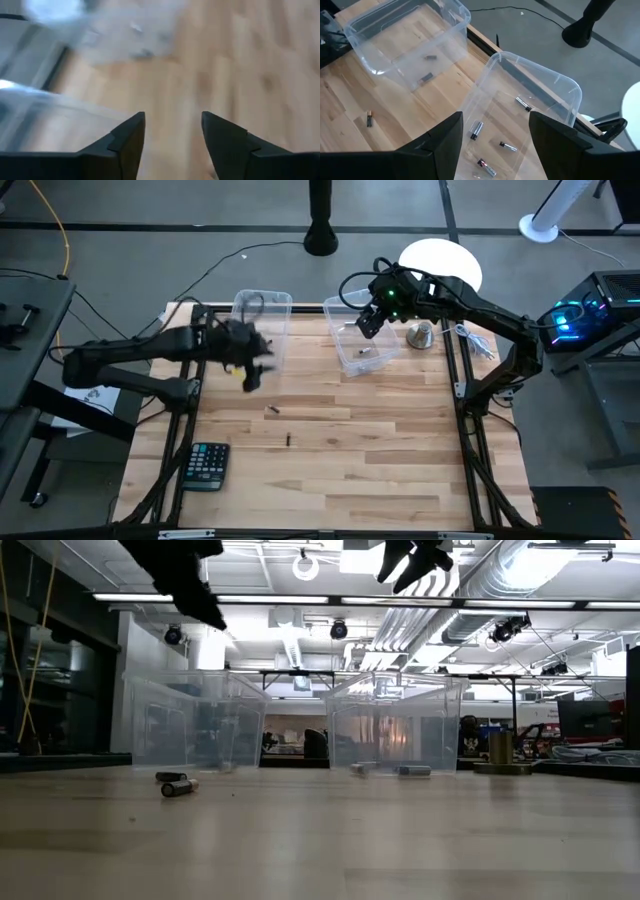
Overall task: Sort batteries
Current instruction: Put the black battery into the left transparent bin
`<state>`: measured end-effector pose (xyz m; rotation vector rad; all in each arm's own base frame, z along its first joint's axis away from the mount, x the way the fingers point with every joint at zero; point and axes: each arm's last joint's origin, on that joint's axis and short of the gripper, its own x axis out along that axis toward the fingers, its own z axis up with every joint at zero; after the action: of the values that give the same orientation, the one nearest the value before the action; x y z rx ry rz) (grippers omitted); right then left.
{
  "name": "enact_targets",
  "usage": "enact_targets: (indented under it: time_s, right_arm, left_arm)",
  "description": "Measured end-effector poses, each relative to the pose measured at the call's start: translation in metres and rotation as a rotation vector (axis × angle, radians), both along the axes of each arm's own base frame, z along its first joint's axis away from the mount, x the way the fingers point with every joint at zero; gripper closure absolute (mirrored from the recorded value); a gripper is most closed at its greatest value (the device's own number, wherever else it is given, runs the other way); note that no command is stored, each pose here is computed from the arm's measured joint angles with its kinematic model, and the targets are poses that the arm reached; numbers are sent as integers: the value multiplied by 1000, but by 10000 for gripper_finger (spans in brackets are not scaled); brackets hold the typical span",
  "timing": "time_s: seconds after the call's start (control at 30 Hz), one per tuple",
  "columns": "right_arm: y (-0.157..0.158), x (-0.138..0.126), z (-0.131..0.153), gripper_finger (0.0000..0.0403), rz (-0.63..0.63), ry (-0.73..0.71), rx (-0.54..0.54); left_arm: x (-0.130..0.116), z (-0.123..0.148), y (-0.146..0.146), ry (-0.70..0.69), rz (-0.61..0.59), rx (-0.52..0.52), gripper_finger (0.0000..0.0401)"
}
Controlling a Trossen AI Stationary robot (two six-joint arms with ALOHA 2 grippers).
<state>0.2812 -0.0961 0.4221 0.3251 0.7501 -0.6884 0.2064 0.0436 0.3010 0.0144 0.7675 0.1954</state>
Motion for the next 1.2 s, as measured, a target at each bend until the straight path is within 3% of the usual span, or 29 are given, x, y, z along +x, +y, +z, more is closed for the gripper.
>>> enact_targets:
  time_s: [0.33,0.5,0.93,1.07,1.2]
  right_arm:
    - [0,0,0,181,8,5,-5]
    - [0,0,0,181,5,3,-2]
    - [0,0,0,181,6,3,-2]
    - [0,0,0,181,6,3,-1]
    - [0,0,0,181,10,7,-4]
  left_arm:
    - [32,-76,-49,320,-332,56,190]
    - [50,-114,-48,479,-385,67,190]
    - [67,-179,-44,709,-434,-83,192]
    - [67,-179,-44,707,-404,-105,243]
    - [63,-164,-45,641,-362,-156,368]
